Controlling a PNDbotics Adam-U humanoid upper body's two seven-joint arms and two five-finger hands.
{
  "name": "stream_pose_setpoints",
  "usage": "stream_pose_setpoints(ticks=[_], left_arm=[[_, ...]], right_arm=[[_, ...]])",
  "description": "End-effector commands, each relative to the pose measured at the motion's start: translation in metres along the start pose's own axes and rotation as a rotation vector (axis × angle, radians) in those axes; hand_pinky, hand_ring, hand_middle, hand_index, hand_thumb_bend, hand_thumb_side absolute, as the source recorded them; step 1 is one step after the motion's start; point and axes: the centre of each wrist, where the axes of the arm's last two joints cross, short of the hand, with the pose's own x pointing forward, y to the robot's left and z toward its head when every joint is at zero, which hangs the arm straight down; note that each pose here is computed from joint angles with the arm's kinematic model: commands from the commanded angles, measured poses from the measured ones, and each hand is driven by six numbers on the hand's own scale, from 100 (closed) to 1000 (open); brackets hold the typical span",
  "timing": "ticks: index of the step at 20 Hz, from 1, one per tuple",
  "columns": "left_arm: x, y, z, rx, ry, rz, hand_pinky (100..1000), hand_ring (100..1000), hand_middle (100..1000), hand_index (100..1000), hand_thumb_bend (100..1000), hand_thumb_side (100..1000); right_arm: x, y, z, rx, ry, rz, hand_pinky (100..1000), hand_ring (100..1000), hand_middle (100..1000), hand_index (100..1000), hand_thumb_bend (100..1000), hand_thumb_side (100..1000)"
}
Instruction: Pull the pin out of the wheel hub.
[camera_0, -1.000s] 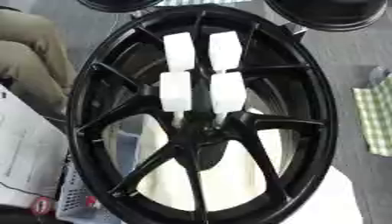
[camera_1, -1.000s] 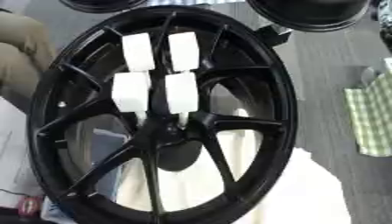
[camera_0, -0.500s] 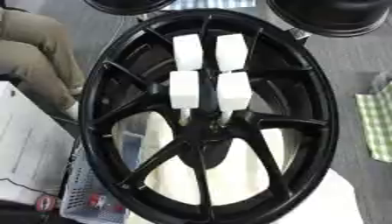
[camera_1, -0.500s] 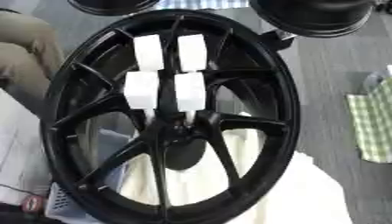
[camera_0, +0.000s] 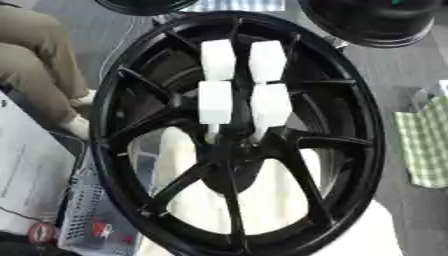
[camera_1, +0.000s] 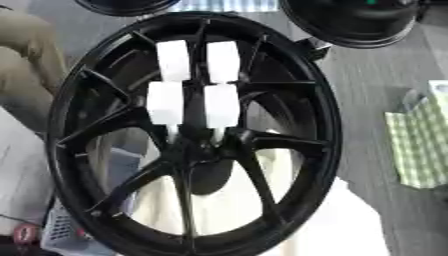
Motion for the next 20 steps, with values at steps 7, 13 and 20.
stream_pose_setpoints(ticks=[7,13,20], left_arm=[[0.010,0.005,-0.004,-0.032,-0.020,-0.036,855,881,785,824,169,907],[0.011,0.005,-0.005,-0.049,-0.013,-0.041,854,880,784,822,168,908],[0.010,0.005,-0.004,-0.052,-0.006,-0.038,854,880,784,820,169,910]], right_arm=[[0.008,-0.009,-0.038,0.201,-0.049,0.090,874,884,815,845,100,466],[0.014,0.003,-0.075,0.319,-0.087,0.136,876,889,823,846,100,483],[0.014,0.006,-0.102,0.403,-0.113,0.113,865,890,828,857,100,468]])
